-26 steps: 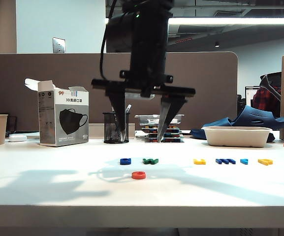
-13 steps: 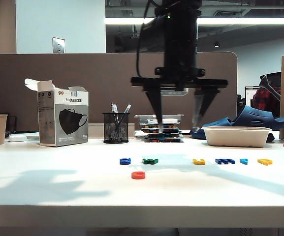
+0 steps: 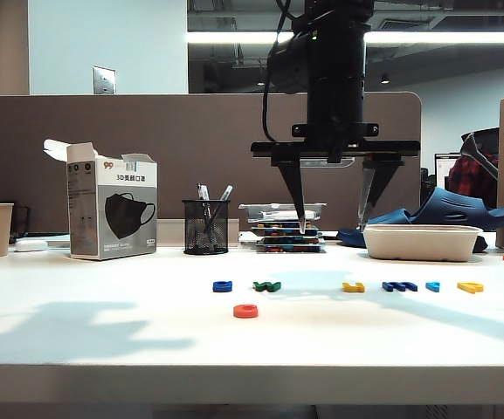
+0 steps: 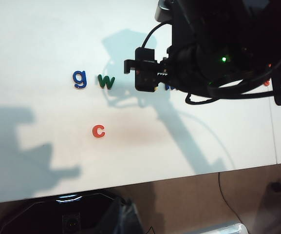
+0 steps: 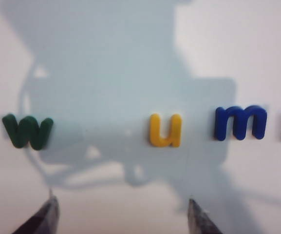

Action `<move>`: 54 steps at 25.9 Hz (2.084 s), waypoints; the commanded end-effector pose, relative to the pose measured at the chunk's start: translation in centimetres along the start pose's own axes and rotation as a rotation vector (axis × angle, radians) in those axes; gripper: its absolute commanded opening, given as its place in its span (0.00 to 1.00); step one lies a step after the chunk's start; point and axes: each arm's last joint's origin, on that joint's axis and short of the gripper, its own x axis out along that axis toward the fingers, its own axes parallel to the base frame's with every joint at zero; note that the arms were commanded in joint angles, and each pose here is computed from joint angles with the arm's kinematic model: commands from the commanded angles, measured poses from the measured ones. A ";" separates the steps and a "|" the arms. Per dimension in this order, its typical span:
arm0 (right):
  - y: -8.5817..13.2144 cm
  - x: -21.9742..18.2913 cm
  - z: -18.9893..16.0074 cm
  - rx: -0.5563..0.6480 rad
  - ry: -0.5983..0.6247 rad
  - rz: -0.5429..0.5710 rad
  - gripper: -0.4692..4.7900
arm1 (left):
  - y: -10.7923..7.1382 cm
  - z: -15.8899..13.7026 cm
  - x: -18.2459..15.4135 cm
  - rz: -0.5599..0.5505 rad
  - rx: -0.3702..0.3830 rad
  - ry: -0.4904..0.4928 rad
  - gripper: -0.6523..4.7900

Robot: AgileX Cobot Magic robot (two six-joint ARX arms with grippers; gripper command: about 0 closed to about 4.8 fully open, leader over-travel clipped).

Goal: Select the appropriate letters from the row of letter magnets placed on the table to arrange into the word "cup".

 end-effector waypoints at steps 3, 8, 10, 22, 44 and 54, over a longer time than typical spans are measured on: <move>-0.5 -0.2 0.7 0.025 -0.036 0.019 0.73 | -0.1 0.1 -0.2 -0.012 -0.004 -0.010 0.11; -0.9 0.2 1.1 0.033 -0.036 0.029 0.73 | -0.1 0.1 -0.2 -0.012 -0.004 -0.010 0.11; -1.0 0.5 1.3 0.030 -0.038 0.032 0.73 | -0.1 0.1 -0.2 -0.012 -0.004 -0.010 0.11; -1.8 4.0 0.9 0.018 0.041 0.013 0.73 | -0.1 0.1 -0.2 -0.012 -0.004 -0.010 0.11; -1.8 4.8 1.8 0.011 0.003 0.048 0.73 | -0.1 0.1 -0.2 -0.012 -0.004 -0.010 0.11; -2.2 6.4 1.0 0.011 0.047 0.031 0.73 | -0.1 0.1 -0.2 -0.012 -0.004 -0.010 0.11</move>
